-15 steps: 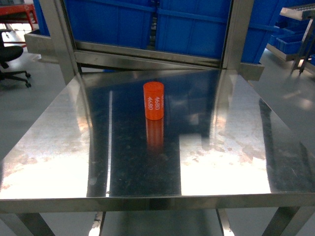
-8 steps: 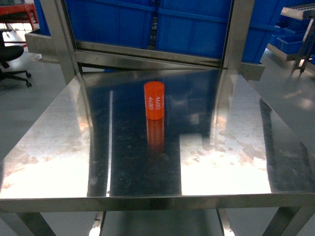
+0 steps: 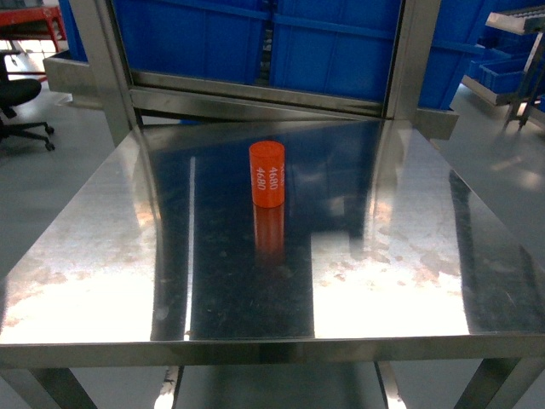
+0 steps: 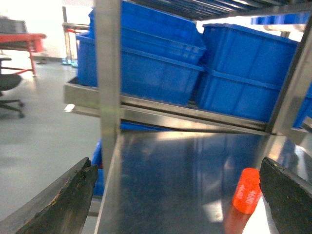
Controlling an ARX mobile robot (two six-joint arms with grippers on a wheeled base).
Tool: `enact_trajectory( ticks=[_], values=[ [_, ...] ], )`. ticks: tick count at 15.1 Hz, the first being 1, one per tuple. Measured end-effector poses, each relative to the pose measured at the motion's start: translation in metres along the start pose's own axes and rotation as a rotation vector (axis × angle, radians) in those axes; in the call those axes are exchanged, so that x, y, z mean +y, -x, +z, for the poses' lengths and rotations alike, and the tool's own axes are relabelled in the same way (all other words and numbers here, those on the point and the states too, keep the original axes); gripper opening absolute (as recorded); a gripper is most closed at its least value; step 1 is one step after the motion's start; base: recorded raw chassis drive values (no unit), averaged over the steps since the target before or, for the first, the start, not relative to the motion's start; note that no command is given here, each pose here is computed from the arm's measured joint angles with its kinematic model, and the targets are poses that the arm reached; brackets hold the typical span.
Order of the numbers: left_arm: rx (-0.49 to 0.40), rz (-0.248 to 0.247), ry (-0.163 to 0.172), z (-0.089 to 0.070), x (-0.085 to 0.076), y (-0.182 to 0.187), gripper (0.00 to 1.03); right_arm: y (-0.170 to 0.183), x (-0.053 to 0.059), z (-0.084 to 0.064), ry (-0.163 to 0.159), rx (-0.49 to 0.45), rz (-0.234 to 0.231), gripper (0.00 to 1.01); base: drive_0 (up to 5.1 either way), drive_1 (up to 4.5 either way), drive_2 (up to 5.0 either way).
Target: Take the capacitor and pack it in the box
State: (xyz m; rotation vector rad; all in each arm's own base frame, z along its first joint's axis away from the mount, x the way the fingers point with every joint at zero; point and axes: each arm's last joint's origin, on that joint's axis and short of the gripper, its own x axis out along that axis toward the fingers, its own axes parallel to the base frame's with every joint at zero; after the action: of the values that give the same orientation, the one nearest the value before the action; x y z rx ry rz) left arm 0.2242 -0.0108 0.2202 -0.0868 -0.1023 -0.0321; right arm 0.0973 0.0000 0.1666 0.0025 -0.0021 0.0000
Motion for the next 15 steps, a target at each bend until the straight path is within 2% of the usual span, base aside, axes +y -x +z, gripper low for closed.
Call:
enact_trajectory(
  ticks=[1,2,5,7,9,11,15],
  values=[
    [0.063,-0.084,0.002,-0.012,-0.012,-0.04,0.98,0.0,0.0,0.0,0.0,0.001,0.0,0.98,0.0,0.0,0.0],
    [0.116,-0.14,0.004,-0.025,-0.022,-0.068,0.98,0.0,0.0,0.0,0.0,0.0,0.0,0.98,0.0,0.0,0.0],
    [0.175,-0.21,0.005,-0.041,-0.036,-0.101,0.98,0.0,0.0,0.0,0.0,0.0,0.0,0.98,0.0,0.0,0.0],
    [0.184,-0.309,-0.01,-0.058,-0.058,-0.145,0.98,0.0,0.0,0.0,0.0,0.0,0.0,0.98,0.0,0.0,0.0],
    [0.208,-0.381,-0.019,-0.077,-0.071,-0.167,0.98,0.0,0.0,0.0,0.0,0.0,0.0,0.98,0.0,0.0,0.0],
    [0.261,-0.431,-0.015,-0.098,-0.083,-0.176,0.98,0.0,0.0,0.0,0.0,0.0,0.0,0.98,0.0,0.0,0.0],
    [0.293,-0.482,-0.017,-0.115,-0.108,-0.184,0.98,0.0,0.0,0.0,0.0,0.0,0.0,0.98,0.0,0.0,0.0]
  ],
)
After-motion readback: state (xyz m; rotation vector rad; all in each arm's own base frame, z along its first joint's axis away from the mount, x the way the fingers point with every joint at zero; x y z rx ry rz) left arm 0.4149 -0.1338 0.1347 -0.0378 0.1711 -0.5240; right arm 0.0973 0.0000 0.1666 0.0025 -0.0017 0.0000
